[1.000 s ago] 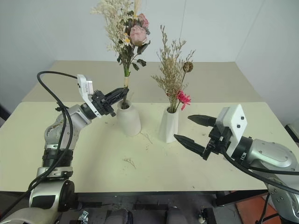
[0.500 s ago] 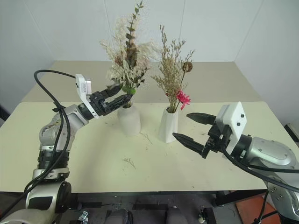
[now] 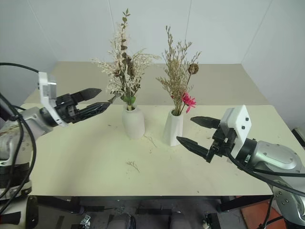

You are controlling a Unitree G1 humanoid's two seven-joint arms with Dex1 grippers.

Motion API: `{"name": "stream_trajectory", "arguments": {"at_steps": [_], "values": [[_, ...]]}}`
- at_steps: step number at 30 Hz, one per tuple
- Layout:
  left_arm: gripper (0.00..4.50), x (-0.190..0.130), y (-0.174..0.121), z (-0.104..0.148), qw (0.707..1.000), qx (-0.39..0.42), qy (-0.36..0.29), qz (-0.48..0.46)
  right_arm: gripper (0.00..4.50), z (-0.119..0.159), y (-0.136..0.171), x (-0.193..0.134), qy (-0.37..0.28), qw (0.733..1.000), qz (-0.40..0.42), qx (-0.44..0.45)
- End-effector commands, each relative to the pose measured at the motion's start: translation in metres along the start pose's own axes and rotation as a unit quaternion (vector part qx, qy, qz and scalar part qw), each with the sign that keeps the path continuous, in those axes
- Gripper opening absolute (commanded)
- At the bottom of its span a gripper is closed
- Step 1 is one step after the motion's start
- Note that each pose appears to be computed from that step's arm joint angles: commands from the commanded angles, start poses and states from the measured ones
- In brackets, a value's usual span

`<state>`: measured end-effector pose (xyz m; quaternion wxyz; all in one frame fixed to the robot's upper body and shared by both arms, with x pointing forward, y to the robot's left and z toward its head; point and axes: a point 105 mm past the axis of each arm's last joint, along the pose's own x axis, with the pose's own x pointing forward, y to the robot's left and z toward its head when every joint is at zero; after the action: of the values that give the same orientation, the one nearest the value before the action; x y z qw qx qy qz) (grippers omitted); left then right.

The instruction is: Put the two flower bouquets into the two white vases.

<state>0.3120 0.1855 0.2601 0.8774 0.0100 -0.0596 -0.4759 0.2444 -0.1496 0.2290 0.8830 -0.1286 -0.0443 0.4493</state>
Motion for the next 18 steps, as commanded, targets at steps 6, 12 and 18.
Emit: {"name": "stream_trajectory", "arguments": {"at_steps": [6, 12, 18], "values": [[4.48, -0.034, -0.024, 0.018, 0.998, 0.052, 0.025, -0.029, 4.23, 0.009, -0.013, -0.010, 0.002, 1.000, -0.017, -0.025], [4.48, -0.045, -0.038, 0.012, 0.996, 0.043, 0.051, -0.057, 4.23, 0.007, -0.017, -0.016, 0.016, 0.999, -0.018, -0.023], [4.48, -0.048, -0.042, 0.006, 0.994, 0.051, 0.070, -0.070, 4.23, 0.007, -0.021, -0.019, 0.021, 0.999, -0.021, -0.023]]}}
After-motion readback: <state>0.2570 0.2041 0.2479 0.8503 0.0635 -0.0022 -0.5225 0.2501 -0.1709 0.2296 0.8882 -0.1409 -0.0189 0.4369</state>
